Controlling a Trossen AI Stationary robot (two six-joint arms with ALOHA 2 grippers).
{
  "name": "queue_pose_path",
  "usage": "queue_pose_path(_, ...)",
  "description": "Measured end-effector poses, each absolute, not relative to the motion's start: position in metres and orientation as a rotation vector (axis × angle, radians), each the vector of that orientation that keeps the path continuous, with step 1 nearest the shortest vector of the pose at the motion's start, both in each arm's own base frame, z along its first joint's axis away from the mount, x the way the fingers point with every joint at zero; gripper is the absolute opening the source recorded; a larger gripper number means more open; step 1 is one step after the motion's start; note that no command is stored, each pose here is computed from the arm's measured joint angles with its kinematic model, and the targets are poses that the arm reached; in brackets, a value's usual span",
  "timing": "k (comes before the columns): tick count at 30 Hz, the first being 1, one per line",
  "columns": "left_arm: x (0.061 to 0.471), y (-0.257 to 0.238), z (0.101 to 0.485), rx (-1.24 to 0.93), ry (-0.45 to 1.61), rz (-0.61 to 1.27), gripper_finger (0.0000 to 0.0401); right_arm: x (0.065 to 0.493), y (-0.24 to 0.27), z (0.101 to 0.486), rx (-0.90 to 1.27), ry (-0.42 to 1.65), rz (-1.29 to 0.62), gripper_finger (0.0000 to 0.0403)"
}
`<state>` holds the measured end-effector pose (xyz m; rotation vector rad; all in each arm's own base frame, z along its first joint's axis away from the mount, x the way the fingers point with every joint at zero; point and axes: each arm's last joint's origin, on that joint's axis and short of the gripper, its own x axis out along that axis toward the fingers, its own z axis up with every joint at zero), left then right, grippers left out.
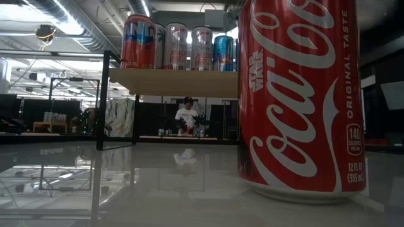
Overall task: Place canned beverage on shelf
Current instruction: Put the right red soda can on the shelf aligned with the blue soda can
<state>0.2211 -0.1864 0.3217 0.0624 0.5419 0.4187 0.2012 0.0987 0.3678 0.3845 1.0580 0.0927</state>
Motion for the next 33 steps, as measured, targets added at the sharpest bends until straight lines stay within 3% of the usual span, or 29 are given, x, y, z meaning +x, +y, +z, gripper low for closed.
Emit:
queue_pose_path(8, 0.221, -0.186, 0.322, 0.062, 0.542, 0.419, 0.0382, 0.21, 0.059, 0.411, 0.226, 0.856, 0.086, 0.0297)
queue_pose_path(14, 0.221, -0.186, 0.322, 0.063, 0.542, 0.419, 0.0382, 0.214, 0.029, 0.423, 0.114, 0.8, 0.044, 0.0299)
queue_pose_path(33, 0.221, -0.186, 0.322, 0.062, 0.541, 0.419, 0.0382, 0.217, -0.022, 0.397, 0.021, 1.082, -0.048, 0.03)
